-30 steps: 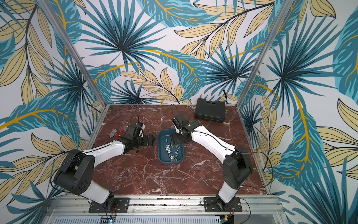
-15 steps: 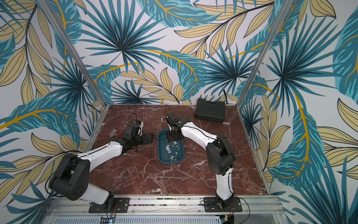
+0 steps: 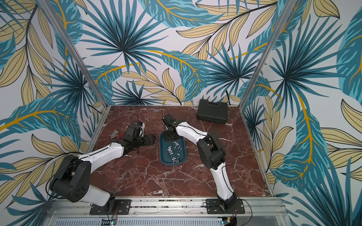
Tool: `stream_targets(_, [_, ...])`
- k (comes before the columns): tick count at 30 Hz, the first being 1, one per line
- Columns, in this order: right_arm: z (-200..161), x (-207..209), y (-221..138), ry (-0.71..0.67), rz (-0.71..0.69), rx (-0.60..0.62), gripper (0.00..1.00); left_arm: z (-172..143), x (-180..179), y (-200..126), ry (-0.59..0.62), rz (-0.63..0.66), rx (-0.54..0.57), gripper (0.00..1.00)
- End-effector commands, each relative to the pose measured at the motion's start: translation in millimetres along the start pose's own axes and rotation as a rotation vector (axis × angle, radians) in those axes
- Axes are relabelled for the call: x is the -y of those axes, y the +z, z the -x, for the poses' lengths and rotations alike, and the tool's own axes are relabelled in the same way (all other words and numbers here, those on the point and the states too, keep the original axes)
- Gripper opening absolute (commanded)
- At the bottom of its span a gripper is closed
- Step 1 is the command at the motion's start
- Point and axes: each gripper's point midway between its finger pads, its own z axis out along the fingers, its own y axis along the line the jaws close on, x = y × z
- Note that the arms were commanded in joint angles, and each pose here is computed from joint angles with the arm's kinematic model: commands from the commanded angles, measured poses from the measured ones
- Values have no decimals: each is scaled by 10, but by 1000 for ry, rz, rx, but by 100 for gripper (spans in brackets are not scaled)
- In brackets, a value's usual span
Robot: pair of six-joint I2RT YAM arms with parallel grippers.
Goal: Take out the socket from the storage box
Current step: Pick up the socket head from the storage box.
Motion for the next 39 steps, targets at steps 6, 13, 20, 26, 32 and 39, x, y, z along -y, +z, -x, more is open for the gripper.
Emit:
stream_targets(6, [-106,34,227,8,-33,-53,34,-3,9,-65,4,0,4,100])
stream_targets(13, [-233,79,343,8,-47,-96,29,33,29,-75,6,-1,4,100])
stream_targets(20, [-300,104,342,10,-50,-105,22,65,58,-75,4,-8,4,100])
stream_targets(26, [-273,96,273,9,-46,-89,18,76,94,-67,4,-23,2,100])
stream_targets(32, [-152,35,82,30,-8,-40,16,29,168,-18,10,-66,-20,94])
stream_targets(39, [164,64,-438,101,72,84,15,-44,156,77,10,-53,-60,87])
